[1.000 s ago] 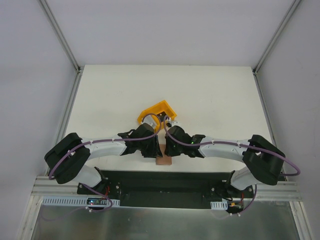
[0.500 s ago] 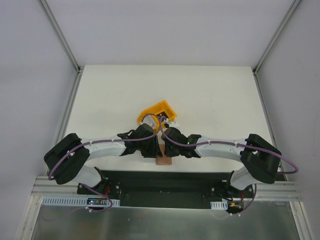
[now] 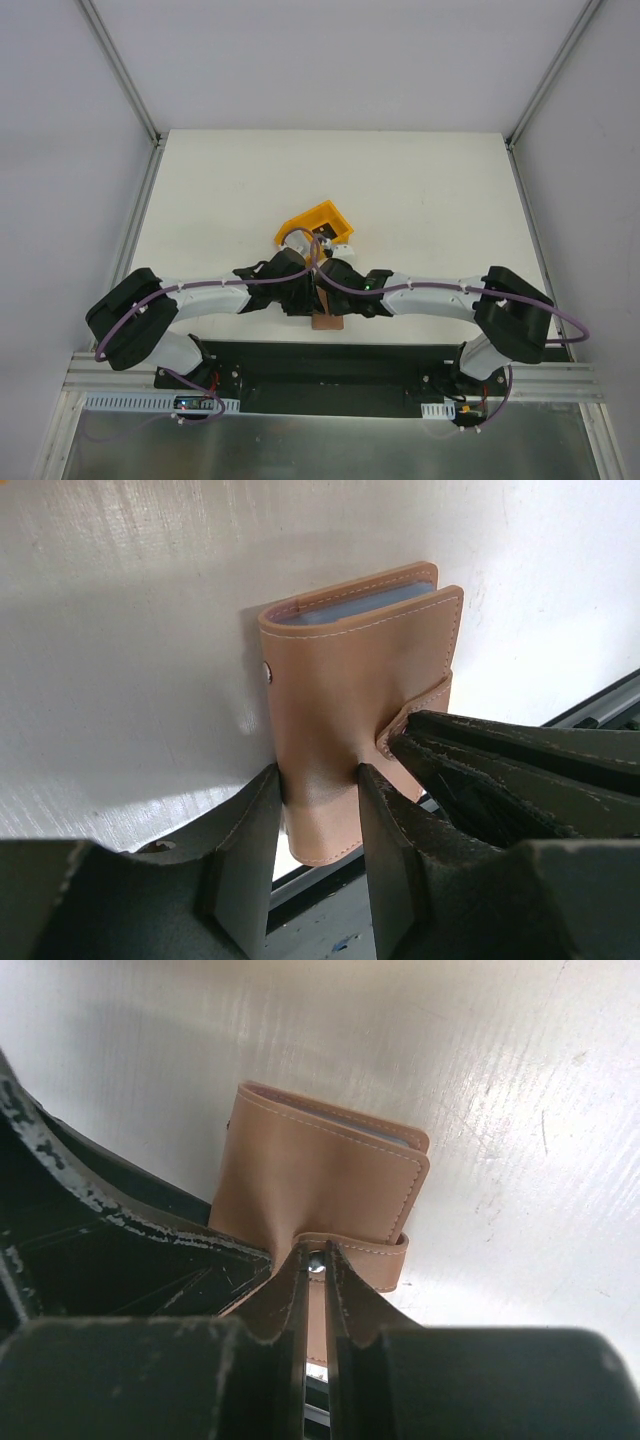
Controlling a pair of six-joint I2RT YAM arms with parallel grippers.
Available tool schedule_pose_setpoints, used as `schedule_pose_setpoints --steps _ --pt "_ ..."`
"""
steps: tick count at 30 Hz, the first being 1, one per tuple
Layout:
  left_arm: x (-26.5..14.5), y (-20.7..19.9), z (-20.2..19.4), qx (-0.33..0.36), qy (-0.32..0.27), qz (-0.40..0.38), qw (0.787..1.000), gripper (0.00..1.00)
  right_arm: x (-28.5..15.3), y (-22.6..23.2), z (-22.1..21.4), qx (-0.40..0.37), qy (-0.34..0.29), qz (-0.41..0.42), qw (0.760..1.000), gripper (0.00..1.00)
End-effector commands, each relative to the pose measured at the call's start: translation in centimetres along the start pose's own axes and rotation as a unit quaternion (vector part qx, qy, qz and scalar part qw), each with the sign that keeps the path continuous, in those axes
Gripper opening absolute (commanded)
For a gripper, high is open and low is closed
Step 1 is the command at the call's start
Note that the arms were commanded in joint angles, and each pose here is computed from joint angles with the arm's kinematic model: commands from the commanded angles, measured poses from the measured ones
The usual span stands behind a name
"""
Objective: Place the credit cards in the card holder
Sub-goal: Close the card holder at the center of the board, then reset both arms
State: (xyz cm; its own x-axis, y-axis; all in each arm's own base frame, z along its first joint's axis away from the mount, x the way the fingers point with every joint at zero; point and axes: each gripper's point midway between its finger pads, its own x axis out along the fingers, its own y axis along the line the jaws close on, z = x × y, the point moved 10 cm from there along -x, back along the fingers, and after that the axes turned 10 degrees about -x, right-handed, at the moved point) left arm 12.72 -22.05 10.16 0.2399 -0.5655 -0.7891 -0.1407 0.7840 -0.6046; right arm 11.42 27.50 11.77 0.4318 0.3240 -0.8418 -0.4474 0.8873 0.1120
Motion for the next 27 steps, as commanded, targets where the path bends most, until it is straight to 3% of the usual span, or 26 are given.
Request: schedule_pose_setpoints --steps 1,18,23,27 --pt "0.0 1.4 -0.6 -0.001 -0.005 0.036 0.999 0.36 0.8 -1.3 -3.8 -0.036 0.093 -0.067 0.993 0.06" --pt "-0.1 1.7 -0.7 -0.005 -0.009 0.038 0.999 0.36 1.9 -1.9 -6.0 -0.017 0.133 -0.084 0.988 0.05" --pt "-0.4 1.8 -0.6 -0.002 -0.021 0.035 0.999 0.38 1.0 -1.5 -4.5 -0.023 0.089 -0.055 0.994 0.08" --pt "-1.4 1.3 0.0 0.015 -0.060 0.022 0.998 0.47 -0.6 -0.6 -0.8 -0.045 0.025 -0.024 0.998 0.16"
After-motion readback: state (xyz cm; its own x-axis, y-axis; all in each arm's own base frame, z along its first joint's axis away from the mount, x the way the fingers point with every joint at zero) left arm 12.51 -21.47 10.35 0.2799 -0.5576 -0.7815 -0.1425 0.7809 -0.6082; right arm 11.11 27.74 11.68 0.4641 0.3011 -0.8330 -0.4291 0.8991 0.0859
